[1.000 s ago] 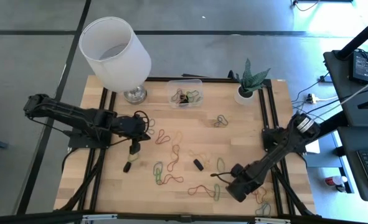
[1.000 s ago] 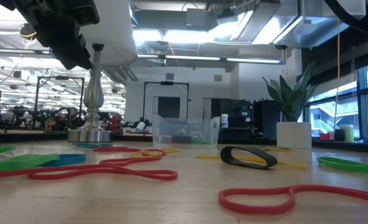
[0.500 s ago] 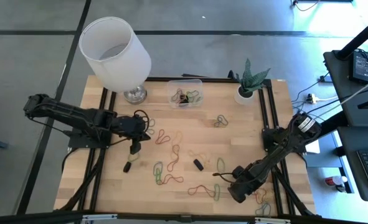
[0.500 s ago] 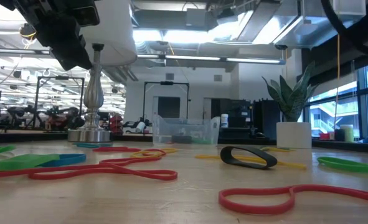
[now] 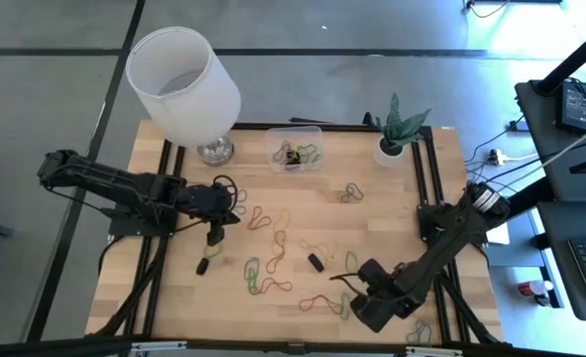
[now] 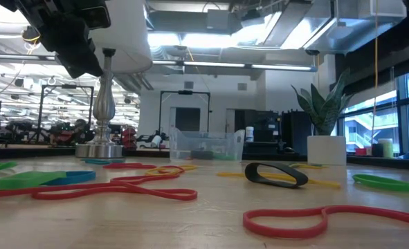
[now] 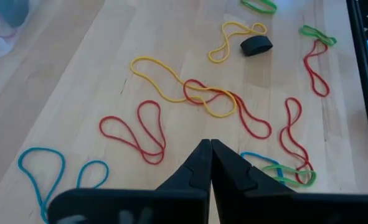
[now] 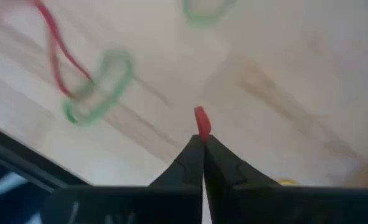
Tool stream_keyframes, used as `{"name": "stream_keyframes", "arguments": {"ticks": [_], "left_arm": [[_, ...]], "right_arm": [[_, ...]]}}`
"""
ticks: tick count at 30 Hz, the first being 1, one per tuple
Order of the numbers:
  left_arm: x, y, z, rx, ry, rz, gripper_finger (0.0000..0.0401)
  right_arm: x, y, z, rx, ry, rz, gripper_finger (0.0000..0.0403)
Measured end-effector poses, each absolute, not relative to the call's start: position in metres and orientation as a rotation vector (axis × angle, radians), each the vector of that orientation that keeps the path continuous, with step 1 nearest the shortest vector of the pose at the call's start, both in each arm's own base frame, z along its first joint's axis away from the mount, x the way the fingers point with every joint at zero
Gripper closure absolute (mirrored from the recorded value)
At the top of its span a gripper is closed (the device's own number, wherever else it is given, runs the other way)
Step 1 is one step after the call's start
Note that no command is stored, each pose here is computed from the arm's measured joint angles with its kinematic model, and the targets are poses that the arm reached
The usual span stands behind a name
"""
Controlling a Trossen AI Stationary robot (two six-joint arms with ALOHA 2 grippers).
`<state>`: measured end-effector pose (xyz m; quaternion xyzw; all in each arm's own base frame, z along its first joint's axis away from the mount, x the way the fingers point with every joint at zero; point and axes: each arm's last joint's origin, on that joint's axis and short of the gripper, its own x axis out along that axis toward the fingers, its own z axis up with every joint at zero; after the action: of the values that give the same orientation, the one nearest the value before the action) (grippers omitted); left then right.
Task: Pick and place rubber bands into bin
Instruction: Put the red rubber band into the transparent bin
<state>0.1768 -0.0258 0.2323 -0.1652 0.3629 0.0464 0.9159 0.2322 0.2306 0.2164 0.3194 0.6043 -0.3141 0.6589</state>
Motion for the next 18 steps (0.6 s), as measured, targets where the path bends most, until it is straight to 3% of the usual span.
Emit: {"name": "stream_keyframes", "arguments": {"ticks": [10, 18], "left_arm": [[0.177, -0.026, 0.232, -0.327, 0.75, 0.079, 0.0398], [0.177, -0.027, 0.232, -0.337, 0.758, 0.051, 0.0398]], "right_arm": [[0.239, 0.223, 0.282, 0.609, 1.034, -0.804, 0.0401], [0.255, 0.201, 0.303, 0.524, 0.78, -0.873, 0.0401]]}}
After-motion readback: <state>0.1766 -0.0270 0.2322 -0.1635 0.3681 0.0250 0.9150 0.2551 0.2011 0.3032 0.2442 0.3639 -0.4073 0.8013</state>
